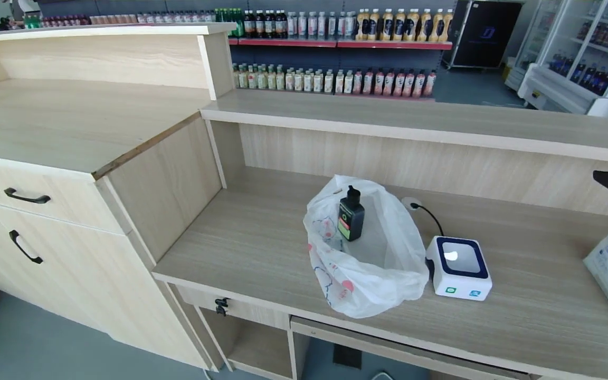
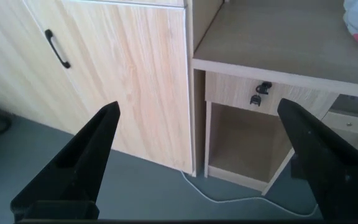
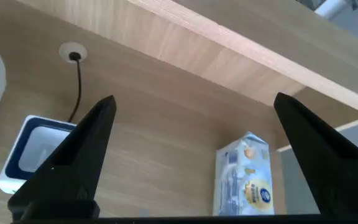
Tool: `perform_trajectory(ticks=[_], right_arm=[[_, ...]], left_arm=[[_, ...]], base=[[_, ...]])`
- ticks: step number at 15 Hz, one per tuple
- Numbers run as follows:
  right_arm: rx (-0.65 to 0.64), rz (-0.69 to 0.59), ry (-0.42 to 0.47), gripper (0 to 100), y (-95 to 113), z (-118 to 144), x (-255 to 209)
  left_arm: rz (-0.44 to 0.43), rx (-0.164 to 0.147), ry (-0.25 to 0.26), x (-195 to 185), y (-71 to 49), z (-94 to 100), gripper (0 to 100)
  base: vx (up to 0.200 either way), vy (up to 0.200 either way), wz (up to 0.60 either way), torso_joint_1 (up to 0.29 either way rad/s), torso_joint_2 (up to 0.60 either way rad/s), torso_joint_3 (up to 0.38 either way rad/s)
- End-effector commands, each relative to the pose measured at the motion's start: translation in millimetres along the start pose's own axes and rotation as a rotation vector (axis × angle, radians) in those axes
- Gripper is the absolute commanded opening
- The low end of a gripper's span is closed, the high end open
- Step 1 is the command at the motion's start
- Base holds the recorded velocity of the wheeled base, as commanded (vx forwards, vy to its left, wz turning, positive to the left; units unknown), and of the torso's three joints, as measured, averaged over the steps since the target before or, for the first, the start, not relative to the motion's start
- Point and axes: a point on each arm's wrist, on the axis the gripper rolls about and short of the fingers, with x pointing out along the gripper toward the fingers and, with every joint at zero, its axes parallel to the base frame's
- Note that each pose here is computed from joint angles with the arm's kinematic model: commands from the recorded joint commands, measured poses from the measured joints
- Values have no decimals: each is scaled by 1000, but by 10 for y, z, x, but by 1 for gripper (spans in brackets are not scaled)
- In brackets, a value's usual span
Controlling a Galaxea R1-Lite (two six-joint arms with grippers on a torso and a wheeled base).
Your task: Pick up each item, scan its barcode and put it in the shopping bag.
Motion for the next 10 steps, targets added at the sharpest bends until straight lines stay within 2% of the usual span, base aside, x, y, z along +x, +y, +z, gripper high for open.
perform_trajectory(ticks=[1,2,3,4,5,7,9,10], right_arm=[[121,-195,204,100,-464,290,-161],[140,-212,248,100,-518,269,-108],[161,-226,316,100,-604,131,92],[163,-224,332,100,-607,91,127],[169,-199,365,100,-584,-113,363],[167,-154,354,100,-611,-279,626],[151,-105,395,100,-661,-481,777],[178,-34,413,100,-627,-614,814]], left_arm=[[2,0,0,0,0,0,100],[0,0,0,0,0,0,100],[0,0,0,0,0,0,100],[2,0,0,0,0,0,100],[0,0,0,0,0,0,100],[2,0,0,0,0,0,100],[0,0,0,0,0,0,100],[0,0,0,0,0,0,100]], base=[[0,0,-600,2,2,2],[0,0,-600,7,7,2],[0,0,-600,2,-2,2],[0,0,-600,-7,2,2],[0,0,0,0,0,0],[0,0,0,0,0,0],[0,0,0,0,0,0],[0,0,0,0,0,0]])
